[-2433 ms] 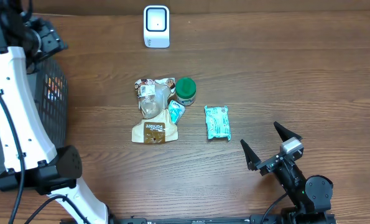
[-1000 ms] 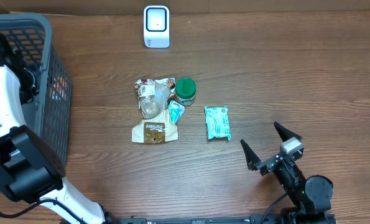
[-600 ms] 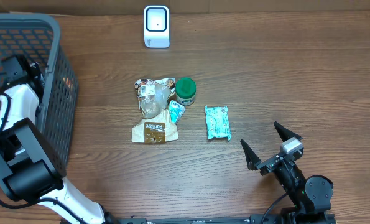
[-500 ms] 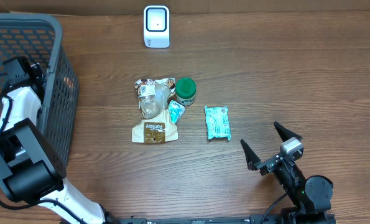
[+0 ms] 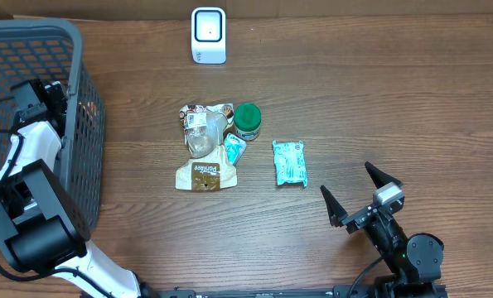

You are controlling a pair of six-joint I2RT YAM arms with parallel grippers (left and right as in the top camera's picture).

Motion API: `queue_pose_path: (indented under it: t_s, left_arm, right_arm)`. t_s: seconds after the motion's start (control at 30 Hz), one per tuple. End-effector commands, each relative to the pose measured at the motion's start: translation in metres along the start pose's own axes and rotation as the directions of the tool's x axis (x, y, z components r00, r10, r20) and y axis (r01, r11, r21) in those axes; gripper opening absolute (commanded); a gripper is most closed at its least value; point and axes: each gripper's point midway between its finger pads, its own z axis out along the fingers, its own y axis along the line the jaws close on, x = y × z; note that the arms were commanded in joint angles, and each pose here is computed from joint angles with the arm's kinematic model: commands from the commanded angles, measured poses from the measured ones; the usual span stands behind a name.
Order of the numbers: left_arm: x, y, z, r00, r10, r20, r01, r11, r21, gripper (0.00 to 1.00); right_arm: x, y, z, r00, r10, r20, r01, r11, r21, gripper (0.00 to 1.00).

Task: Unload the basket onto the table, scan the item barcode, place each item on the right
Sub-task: 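Reach the left gripper into the basket and grasp the orange Kleenex box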

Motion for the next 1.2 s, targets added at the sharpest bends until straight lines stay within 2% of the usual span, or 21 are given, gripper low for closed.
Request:
queue_pose_path:
  t_s: [0.0, 0.1, 0.13, 0.17, 0.2, 0.43, 0.57, 0.73, 0.9, 0.97, 1.17]
  left_arm:
    - [0.044, 0.011, 0.018, 0.993, -0.017, -0.113, 0.011, 0.998, -0.056, 0.26]
    - [0.044, 0.011, 0.018, 0.993, -0.016, -0.113, 0.010, 0.998, -0.056, 0.25]
    - [0.045, 0.011, 0.019, 0.993, -0.016, -0.114, 0.010, 0.998, -0.058, 0.22]
    - [0.045, 0.012, 0.019, 0.993, -0.016, -0.115, 0.010, 0.998, -0.059, 0.16]
    - [0.046, 0.012, 0.018, 0.993, -0.017, -0.118, 0.010, 0.998, -0.060, 0.05]
    - [0.027, 0.017, -0.001, 0.996, -0.052, -0.074, 0.045, 0.994, -0.096, 0.04]
    - [0.000, 0.026, -0.041, 0.993, -0.118, 0.019, 0.120, 0.978, -0.172, 0.04]
    - [-0.028, 0.027, -0.093, 0.981, -0.128, 0.148, 0.155, 0.969, -0.192, 0.04]
    - [-0.020, 0.029, -0.101, 0.983, -0.131, 0.128, 0.156, 0.966, -0.207, 0.04]
    - [-0.016, 0.032, -0.102, 0.978, -0.170, 0.123, 0.194, 0.954, -0.227, 0.04]
    - [-0.024, 0.030, -0.119, 0.970, -0.176, 0.168, 0.210, 0.954, -0.214, 0.04]
  right_arm:
    - [0.002, 0.002, 0.000, 1.000, 0.002, 0.003, -0.002, 1.000, -0.006, 1.00]
    - [0.002, 0.002, 0.000, 1.000, 0.002, 0.003, -0.002, 1.000, -0.006, 1.00]
    - [0.002, 0.002, 0.000, 1.000, 0.002, 0.003, -0.002, 1.000, -0.006, 1.00]
    - [0.002, 0.002, 0.000, 1.000, 0.002, 0.003, -0.002, 1.000, -0.006, 1.00]
    - [0.002, 0.002, 0.000, 1.000, 0.002, 0.003, -0.002, 1.000, -0.006, 1.00]
    - [0.002, 0.002, 0.000, 1.000, 0.002, 0.003, -0.002, 1.000, -0.006, 1.00]
    - [0.002, 0.002, 0.000, 1.000, 0.002, 0.003, -0.002, 1.000, -0.006, 1.00]
    - [0.002, 0.002, 0.000, 1.000, 0.002, 0.003, -0.002, 1.000, -0.006, 1.00]
    - [0.002, 0.002, 0.000, 1.000, 0.002, 0.003, -0.002, 1.000, -0.006, 1.00]
    - [0.002, 0.002, 0.000, 1.000, 0.002, 0.003, -0.002, 1.000, -0.006, 1.00]
    - [0.002, 0.002, 0.000, 1.000, 0.002, 0.003, -0.002, 1.000, -0.006, 1.00]
